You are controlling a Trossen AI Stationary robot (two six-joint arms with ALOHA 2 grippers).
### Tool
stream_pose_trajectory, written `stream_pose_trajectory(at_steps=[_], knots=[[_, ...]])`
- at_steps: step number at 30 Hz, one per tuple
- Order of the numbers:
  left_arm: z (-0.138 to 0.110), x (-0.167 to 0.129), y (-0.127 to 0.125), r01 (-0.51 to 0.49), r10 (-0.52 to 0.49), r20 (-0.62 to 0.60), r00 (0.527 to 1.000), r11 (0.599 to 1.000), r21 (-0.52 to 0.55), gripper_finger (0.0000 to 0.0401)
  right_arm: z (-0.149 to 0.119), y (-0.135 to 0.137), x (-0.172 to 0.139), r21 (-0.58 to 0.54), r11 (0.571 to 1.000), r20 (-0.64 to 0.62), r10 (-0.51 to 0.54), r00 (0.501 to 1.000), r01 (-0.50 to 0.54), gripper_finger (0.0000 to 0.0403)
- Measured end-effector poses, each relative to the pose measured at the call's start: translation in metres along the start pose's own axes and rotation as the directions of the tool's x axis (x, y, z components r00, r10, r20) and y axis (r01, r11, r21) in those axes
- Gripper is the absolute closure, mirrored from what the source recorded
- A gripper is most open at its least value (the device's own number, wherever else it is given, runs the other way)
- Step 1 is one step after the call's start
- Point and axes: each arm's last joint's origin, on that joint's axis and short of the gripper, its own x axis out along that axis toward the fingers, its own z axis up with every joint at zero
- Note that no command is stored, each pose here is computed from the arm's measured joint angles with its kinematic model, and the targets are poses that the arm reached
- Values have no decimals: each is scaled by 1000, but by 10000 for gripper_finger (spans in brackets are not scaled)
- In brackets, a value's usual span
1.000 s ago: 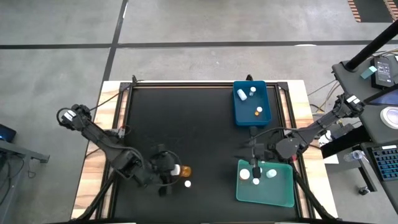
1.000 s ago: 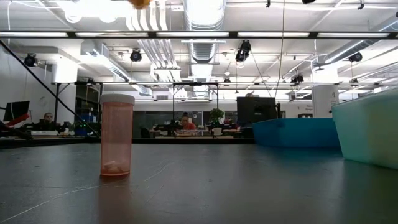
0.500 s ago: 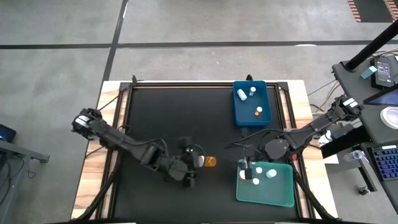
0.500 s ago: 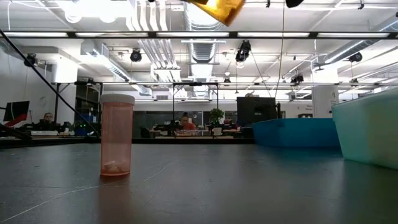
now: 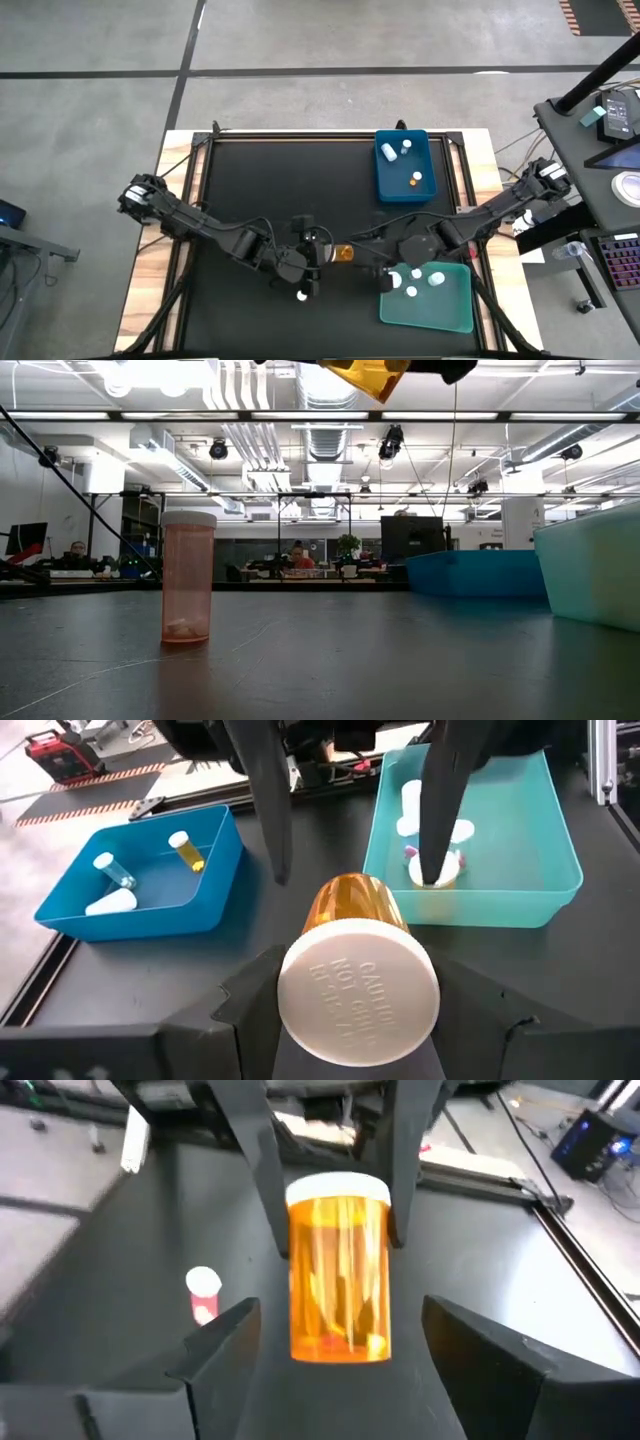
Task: Pick and place medicine bottles into bin by pill shape (circle, oval)
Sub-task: Put the orange pill bottle into the light green bin
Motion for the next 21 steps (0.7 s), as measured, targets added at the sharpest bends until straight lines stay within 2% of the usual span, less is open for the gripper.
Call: stream_pose_trajectory(at_steps=[10, 18, 21], knots=[[2, 0, 0, -1, 1, 15, 1000, 1000, -3, 217, 2, -4, 17, -18, 999, -42, -30, 999, 29, 142], [2, 0, 0, -4, 4, 21, 1000, 1000, -10, 216, 1, -7, 19, -17, 999, -50, -38, 998, 37, 176], [3, 0, 0, -4, 4, 24, 1000, 1000, -12, 201, 1, -7, 20, -21, 999, -51, -36, 998, 35, 197]])
